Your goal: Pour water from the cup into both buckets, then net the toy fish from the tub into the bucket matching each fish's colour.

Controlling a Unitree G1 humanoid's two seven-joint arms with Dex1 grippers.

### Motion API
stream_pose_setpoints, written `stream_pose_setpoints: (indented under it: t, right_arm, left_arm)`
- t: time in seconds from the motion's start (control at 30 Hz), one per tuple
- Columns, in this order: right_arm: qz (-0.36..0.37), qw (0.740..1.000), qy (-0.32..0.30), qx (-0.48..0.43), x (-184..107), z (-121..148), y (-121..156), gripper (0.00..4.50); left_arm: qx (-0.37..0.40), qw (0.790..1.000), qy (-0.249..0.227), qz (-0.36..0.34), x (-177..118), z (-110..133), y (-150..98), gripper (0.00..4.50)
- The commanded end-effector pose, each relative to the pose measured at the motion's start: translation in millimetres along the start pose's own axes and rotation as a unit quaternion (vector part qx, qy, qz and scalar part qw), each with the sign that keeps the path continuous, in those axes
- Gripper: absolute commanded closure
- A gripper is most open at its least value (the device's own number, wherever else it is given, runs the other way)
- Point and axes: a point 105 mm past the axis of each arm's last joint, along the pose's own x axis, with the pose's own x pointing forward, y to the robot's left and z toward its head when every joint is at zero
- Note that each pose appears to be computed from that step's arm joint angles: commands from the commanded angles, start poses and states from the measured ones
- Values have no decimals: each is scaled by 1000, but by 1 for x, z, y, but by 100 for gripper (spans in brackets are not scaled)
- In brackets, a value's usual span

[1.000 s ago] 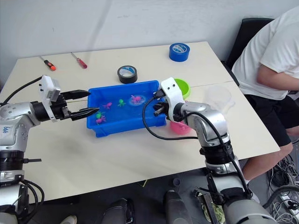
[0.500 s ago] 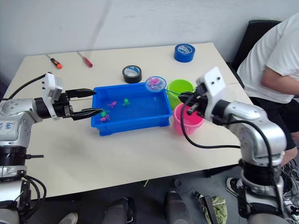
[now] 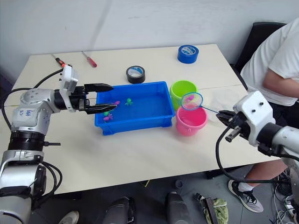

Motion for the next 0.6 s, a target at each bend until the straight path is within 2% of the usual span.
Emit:
stream_pose_setpoints:
  t: [0.03, 0.13, 0.37, 0.6]
  right_arm:
    - [-42, 993, 4, -113, -4, 3, -7, 450]
    - [-49, 983, 17, -177, -3, -4, -7, 450]
    - [-45, 934, 39, -351, -3, -16, -3, 450]
    - [-41, 897, 32, -439, -6, -23, 12, 450]
  left_arm:
    - [24, 1000, -4, -8, 4, 8, 2, 8]
    - [24, 1000, -4, -10, 4, 7, 3, 8]
    - [27, 1000, -1, -11, 4, 6, 5, 8]
    - [27, 1000, 0, -10, 2, 5, 5, 8]
